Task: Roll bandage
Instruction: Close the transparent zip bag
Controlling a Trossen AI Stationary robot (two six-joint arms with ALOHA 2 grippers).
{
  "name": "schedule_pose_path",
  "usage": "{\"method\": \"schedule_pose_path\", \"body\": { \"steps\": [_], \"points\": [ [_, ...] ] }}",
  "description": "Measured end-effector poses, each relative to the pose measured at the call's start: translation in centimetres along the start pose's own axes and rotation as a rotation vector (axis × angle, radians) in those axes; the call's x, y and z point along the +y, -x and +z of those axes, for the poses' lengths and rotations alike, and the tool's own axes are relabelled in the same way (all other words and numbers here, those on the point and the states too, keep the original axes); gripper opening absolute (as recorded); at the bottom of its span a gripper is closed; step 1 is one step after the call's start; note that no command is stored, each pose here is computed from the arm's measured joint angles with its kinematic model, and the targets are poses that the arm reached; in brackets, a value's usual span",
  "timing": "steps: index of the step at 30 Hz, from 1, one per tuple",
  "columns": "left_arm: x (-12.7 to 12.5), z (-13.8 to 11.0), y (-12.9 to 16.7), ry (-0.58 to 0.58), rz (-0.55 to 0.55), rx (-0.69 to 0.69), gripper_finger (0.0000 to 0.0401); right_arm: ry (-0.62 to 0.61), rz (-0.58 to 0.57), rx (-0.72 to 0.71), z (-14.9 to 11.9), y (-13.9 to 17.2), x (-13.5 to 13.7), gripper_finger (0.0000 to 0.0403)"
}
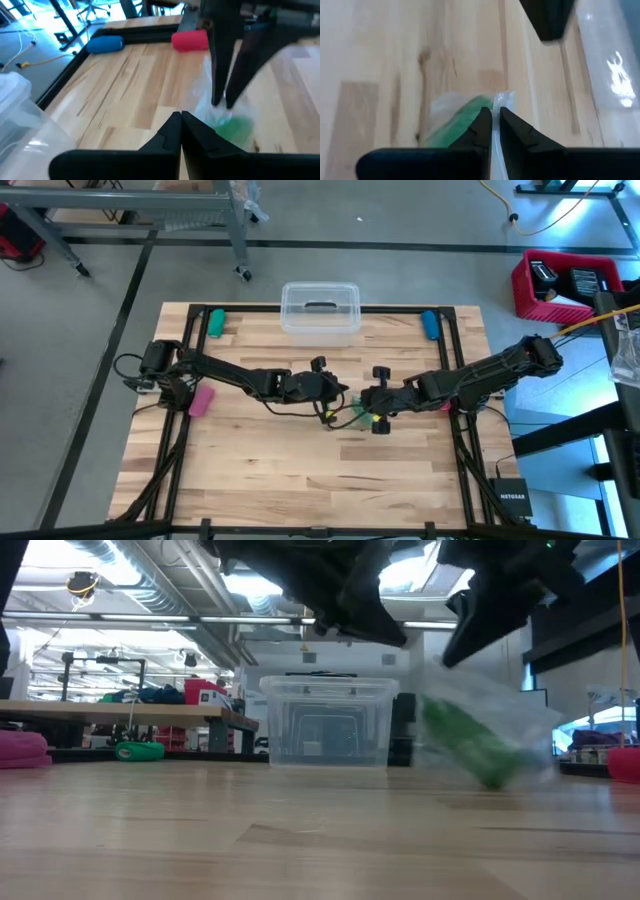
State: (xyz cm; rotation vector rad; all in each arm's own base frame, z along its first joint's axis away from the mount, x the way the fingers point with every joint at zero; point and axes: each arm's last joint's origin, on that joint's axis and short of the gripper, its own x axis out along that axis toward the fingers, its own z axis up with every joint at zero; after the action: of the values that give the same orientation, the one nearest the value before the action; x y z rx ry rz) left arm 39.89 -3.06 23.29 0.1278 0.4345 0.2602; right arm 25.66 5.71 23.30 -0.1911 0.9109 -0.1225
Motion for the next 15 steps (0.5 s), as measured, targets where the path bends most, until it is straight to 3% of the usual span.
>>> {"method": "schedule_pose_path", "body": {
  "steps": [9,15],
  "points": [
    [-0.1,-0.1,0.0,0.006,-0.04,0.009,0.0005,0.001,-0.012,0.01,0.0,0.1,-0.1,0.0028],
    [-0.6,-1.1,-1.1,0.034,-0.126,0.035,0.0064,-0.005,-0.011,-0.026,0.7,0.4,-0.2,0.0028]
  ]
}}
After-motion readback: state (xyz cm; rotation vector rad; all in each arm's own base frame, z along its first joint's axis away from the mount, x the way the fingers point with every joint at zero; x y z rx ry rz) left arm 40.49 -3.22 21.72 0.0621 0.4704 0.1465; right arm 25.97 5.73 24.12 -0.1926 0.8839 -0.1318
